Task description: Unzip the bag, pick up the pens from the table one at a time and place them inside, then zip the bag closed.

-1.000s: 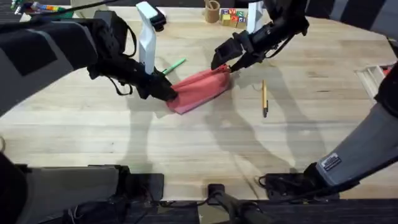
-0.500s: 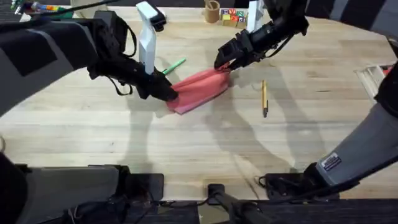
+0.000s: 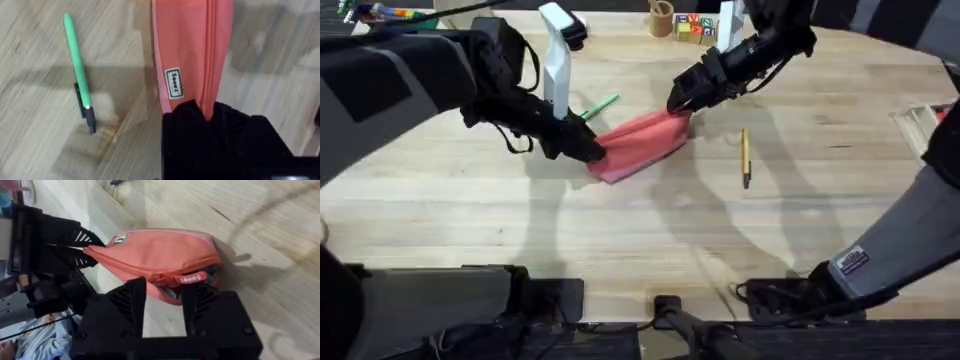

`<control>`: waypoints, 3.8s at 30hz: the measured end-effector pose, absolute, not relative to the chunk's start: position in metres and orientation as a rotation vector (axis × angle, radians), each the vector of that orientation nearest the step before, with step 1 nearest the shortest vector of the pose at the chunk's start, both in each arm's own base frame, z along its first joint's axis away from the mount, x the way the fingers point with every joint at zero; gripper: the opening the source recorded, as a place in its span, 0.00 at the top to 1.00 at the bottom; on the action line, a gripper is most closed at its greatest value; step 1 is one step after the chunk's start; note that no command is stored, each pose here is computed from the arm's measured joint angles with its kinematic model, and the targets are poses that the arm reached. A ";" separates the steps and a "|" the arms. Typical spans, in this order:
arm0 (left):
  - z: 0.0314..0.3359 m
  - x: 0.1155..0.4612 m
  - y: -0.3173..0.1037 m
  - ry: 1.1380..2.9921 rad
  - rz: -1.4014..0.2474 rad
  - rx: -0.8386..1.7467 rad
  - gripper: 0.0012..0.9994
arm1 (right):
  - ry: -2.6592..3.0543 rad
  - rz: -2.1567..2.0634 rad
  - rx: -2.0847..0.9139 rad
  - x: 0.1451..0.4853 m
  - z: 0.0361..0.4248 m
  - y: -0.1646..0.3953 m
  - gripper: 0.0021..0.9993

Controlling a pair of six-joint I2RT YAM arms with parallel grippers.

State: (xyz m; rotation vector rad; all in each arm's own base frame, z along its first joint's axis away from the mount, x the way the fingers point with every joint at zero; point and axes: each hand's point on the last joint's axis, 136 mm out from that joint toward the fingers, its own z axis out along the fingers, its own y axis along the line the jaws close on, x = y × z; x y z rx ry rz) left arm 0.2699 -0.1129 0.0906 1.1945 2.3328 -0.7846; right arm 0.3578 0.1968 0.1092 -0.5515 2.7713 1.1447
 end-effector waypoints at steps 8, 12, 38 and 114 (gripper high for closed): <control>0.091 0.270 -0.113 2.331 -0.786 1.195 0.96 | 2.823 1.191 -0.491 0.357 0.094 0.199 0.97; 0.091 0.270 -0.113 2.331 -0.786 1.195 0.96 | 2.832 1.202 -0.479 0.357 0.092 0.200 0.97; 0.091 0.270 -0.113 2.332 -0.784 1.195 0.96 | 2.752 1.213 -0.495 0.362 0.127 0.205 0.97; 0.091 0.270 -0.113 2.331 -0.782 1.195 0.96 | 2.537 0.748 -0.696 0.337 0.217 0.226 0.00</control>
